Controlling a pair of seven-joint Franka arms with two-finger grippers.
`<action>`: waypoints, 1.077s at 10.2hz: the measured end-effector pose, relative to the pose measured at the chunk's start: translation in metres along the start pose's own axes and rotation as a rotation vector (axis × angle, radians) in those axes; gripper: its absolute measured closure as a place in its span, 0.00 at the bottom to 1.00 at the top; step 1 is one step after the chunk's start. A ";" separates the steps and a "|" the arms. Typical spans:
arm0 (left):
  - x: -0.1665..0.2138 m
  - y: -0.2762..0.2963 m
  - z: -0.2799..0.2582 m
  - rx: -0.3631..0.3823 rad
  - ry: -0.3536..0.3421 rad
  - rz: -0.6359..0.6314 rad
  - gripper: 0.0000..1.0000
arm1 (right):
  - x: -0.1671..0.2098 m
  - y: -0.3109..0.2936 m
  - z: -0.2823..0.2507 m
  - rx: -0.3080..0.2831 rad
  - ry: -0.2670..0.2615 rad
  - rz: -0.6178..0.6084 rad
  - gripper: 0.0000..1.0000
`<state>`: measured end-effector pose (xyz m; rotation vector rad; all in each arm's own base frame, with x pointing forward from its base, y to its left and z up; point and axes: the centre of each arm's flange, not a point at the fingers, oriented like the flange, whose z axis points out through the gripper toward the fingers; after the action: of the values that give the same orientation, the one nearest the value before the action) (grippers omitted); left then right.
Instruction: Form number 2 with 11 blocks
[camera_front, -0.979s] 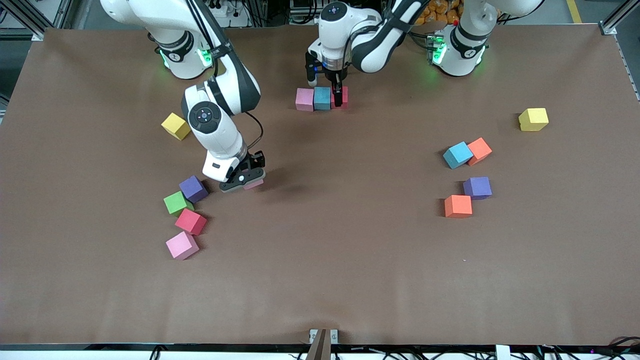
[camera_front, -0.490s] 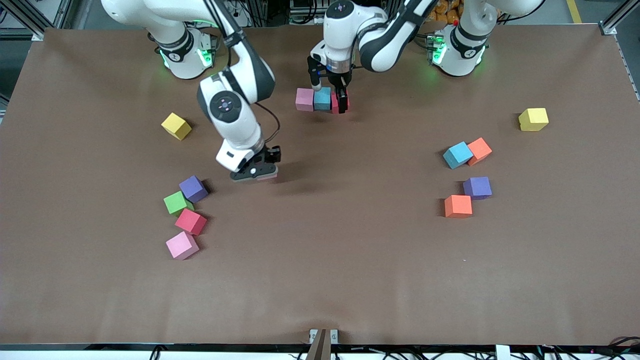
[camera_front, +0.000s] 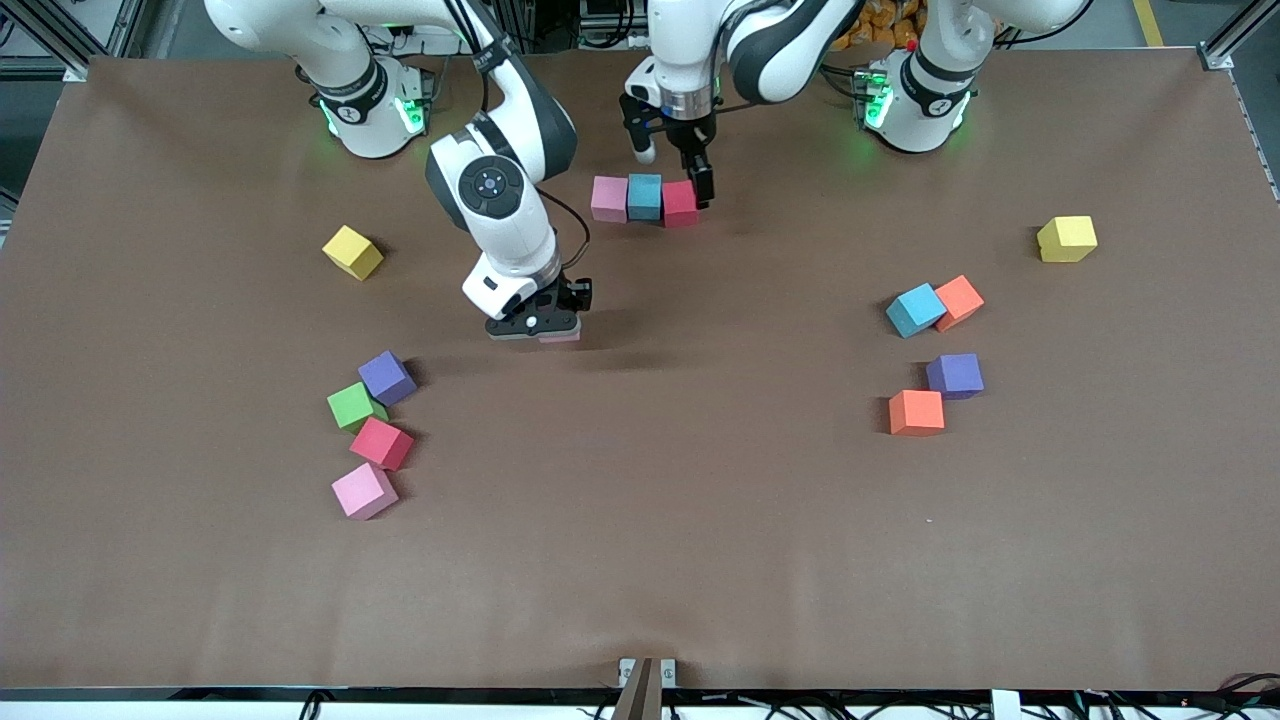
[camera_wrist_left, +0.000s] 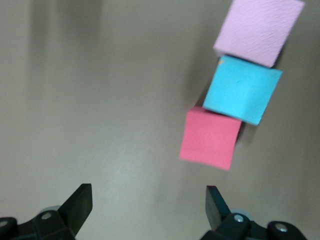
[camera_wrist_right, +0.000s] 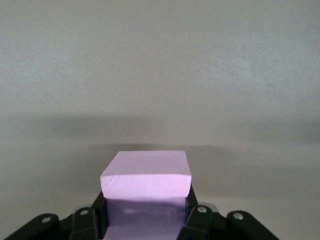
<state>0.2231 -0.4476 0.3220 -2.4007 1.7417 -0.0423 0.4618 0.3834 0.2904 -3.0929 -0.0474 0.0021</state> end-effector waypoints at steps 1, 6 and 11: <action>-0.011 -0.031 -0.011 -0.001 -0.044 -0.079 0.00 | -0.003 -0.004 0.000 -0.001 -0.002 0.022 0.41; -0.073 -0.221 -0.045 -0.032 -0.186 -0.468 0.00 | -0.062 -0.074 0.013 0.012 0.019 0.098 0.41; -0.126 -0.325 0.010 -0.132 -0.173 -0.716 0.00 | -0.121 -0.161 0.045 0.002 0.043 0.153 0.41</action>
<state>0.4897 -0.2296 0.3739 -2.8869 0.7691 0.1868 0.3360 0.5421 0.2529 -3.0845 0.1907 -0.0577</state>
